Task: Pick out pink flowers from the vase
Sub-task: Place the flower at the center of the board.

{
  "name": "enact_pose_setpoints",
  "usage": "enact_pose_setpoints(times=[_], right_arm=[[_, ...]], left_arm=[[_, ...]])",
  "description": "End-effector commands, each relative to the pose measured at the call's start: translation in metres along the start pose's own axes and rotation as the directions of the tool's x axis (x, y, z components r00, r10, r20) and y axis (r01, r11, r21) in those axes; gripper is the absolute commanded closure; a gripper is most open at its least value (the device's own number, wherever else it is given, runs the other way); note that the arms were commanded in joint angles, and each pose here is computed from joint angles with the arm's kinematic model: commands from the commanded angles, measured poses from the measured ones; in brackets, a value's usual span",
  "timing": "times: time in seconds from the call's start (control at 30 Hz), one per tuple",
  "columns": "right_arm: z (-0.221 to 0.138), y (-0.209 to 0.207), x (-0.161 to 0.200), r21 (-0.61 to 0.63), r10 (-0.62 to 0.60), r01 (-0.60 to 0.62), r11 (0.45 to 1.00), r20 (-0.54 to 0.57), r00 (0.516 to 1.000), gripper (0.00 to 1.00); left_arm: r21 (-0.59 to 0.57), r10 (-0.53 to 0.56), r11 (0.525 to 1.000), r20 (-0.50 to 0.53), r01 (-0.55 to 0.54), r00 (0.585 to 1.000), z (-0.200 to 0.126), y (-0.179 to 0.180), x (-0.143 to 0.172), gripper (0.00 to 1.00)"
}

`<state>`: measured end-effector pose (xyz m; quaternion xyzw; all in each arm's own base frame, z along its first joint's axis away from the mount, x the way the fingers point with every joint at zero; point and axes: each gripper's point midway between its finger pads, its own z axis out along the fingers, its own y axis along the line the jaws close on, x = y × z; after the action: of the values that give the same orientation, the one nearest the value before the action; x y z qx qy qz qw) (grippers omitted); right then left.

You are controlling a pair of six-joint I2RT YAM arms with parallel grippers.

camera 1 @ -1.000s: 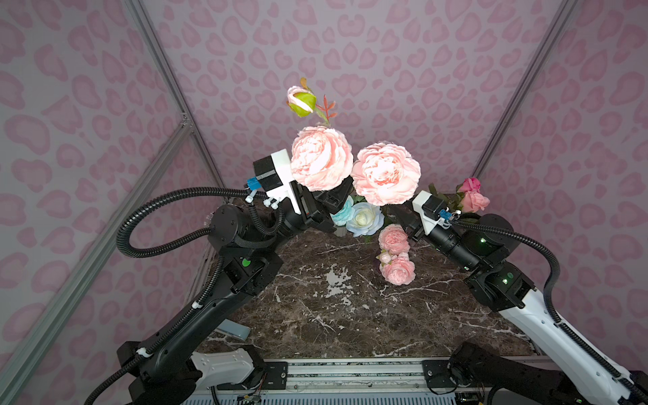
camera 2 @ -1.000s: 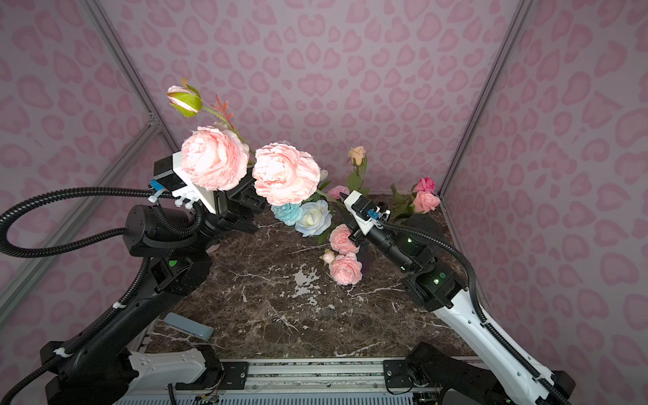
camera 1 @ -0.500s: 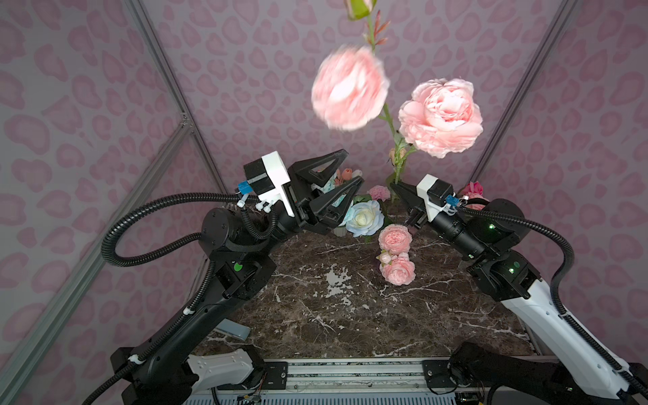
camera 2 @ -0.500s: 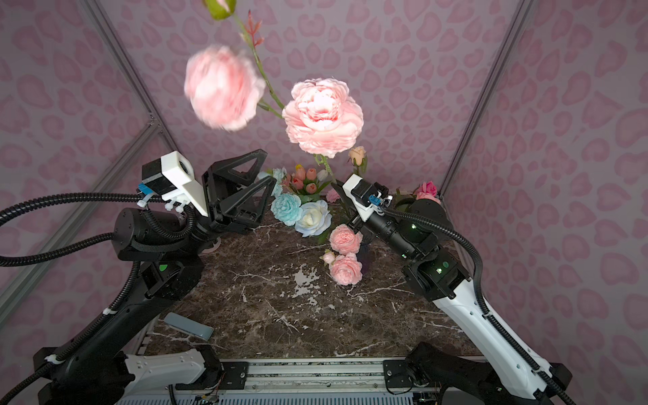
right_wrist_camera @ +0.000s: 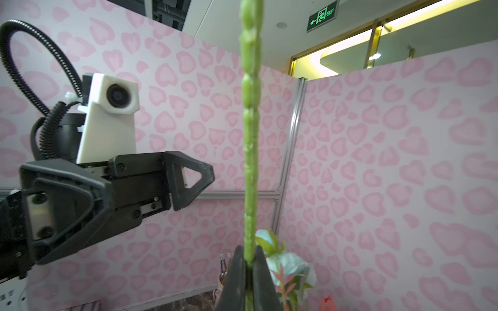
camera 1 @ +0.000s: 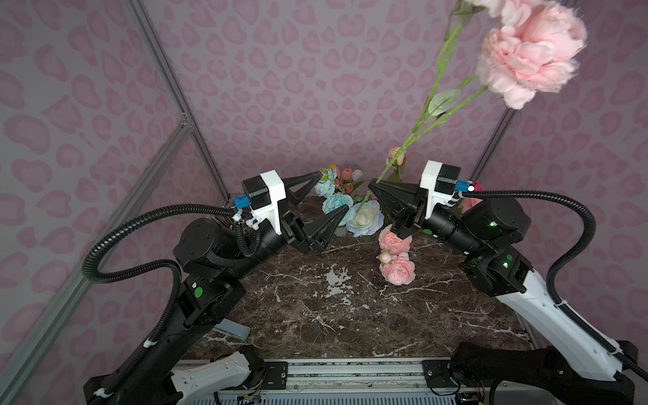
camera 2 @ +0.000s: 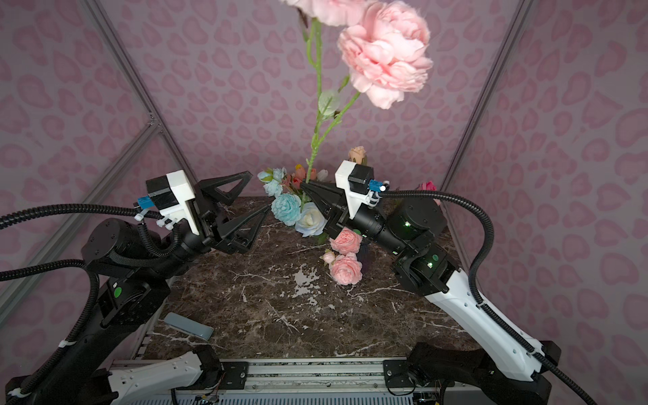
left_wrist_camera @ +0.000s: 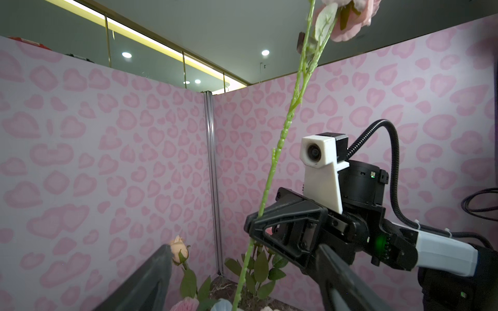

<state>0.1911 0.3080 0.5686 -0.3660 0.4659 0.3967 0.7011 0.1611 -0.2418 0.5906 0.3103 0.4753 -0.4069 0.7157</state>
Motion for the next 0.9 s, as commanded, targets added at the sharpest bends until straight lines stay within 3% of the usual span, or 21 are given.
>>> enact_pose_setpoints(times=[0.0, 0.13, 0.27, 0.3, 0.4, 0.57, 0.67, 0.87], right_arm=[[0.006, 0.016, 0.027, -0.024, 0.080, -0.082, 0.996, -0.066, 0.995, 1.00], [0.006, 0.036, 0.045, -0.055, 0.114, -0.119, 0.991, -0.089, 0.990, 1.00], [0.009, 0.050, 0.063, -0.074, 0.129, -0.140, 0.987, -0.132, 0.983, 1.00], [0.010, 0.051, 0.064, -0.073, 0.130, -0.141, 0.987, -0.134, 0.982, 1.00], [0.012, 0.059, 0.085, -0.082, 0.139, -0.155, 0.985, -0.176, 0.975, 1.00], [0.016, 0.070, 0.093, -0.102, 0.137, -0.159, 0.982, -0.192, 0.972, 1.00], [0.016, 0.073, 0.095, -0.110, 0.138, -0.162, 0.981, -0.195, 0.971, 1.00], [0.009, 0.071, 0.091, -0.096, 0.136, -0.154, 0.983, -0.178, 0.975, 1.00]], left_arm=[[0.053, -0.079, 0.995, -0.160, 0.088, 0.984, -0.008, -0.013, 0.033, 0.16], [0.082, -0.111, 0.987, -0.251, 0.135, 0.962, -0.024, -0.022, 0.051, 0.33], [0.134, -0.150, 0.973, -0.267, 0.190, 0.952, -0.033, -0.034, 0.053, 0.43], [0.142, -0.166, 0.966, -0.294, 0.215, 0.941, -0.033, -0.036, 0.065, 0.46], [0.148, -0.182, 0.960, -0.306, 0.236, 0.934, -0.034, -0.038, 0.070, 0.57], [0.129, -0.189, 0.963, -0.304, 0.237, 0.934, -0.035, -0.035, 0.073, 0.61], [0.120, -0.184, 0.966, -0.300, 0.228, 0.936, -0.036, -0.033, 0.074, 0.77], [0.082, -0.162, 0.978, -0.280, 0.191, 0.946, -0.046, -0.028, 0.073, 0.74]])
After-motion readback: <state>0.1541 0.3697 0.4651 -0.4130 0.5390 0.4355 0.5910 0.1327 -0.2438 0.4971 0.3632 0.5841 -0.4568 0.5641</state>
